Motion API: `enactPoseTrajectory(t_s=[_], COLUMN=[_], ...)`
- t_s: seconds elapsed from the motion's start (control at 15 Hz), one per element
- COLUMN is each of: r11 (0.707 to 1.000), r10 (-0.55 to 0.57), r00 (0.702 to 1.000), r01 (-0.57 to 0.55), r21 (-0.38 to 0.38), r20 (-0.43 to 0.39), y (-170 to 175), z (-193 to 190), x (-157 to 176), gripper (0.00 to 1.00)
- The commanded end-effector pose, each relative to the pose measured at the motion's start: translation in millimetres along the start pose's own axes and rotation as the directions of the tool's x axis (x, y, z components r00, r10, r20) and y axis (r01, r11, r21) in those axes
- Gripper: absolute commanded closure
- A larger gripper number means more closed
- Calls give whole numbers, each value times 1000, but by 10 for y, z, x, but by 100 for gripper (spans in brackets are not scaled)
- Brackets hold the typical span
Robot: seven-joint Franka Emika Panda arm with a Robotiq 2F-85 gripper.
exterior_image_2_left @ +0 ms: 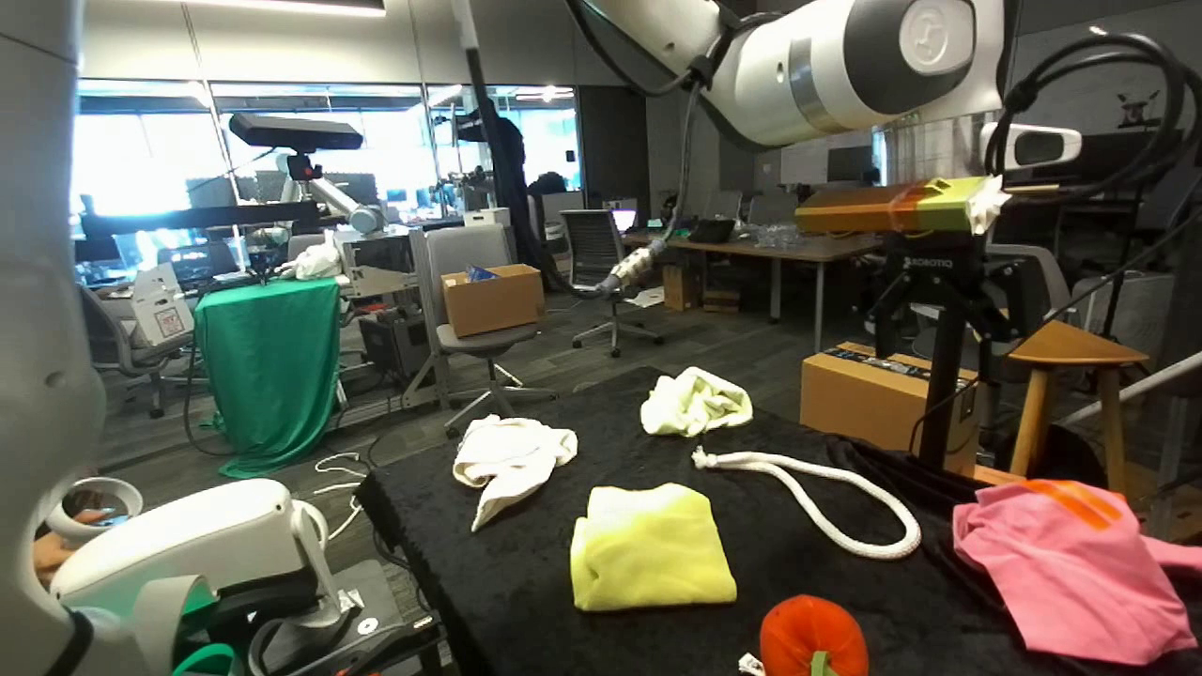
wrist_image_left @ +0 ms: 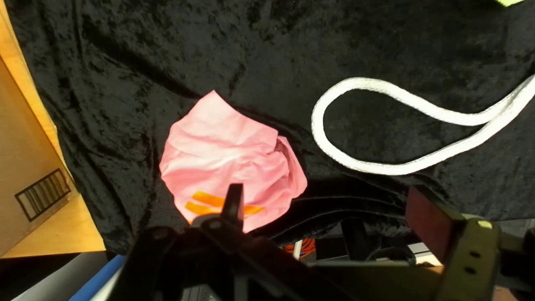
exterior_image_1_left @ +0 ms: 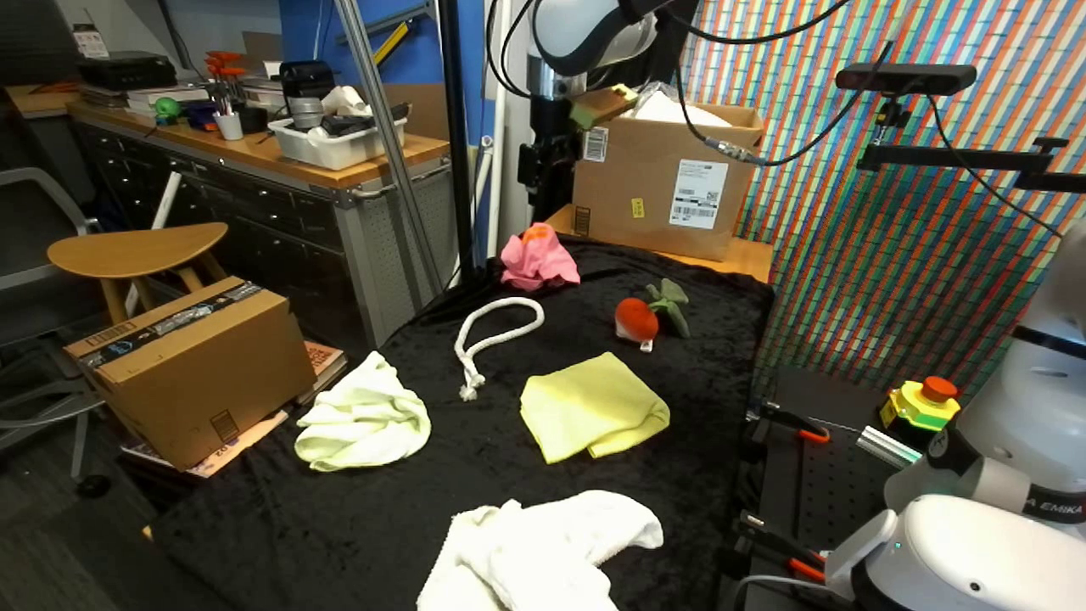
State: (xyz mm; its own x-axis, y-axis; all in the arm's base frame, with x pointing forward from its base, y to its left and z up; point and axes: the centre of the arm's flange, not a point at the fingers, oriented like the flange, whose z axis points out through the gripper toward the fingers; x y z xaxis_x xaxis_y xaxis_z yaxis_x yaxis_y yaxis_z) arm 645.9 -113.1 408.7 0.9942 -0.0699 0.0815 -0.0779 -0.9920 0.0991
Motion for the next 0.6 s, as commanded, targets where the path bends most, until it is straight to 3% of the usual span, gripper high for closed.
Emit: enactPoseTrajectory(t_s=[0.0, 0.53], r11=[999, 992], r10=[43, 123], r00=[999, 988], r01=[-42, -119], r21=[-24, -47], r20=[10, 90], y=[178, 511], z=[220, 1044], x=[498, 830], gripper=[0, 0])
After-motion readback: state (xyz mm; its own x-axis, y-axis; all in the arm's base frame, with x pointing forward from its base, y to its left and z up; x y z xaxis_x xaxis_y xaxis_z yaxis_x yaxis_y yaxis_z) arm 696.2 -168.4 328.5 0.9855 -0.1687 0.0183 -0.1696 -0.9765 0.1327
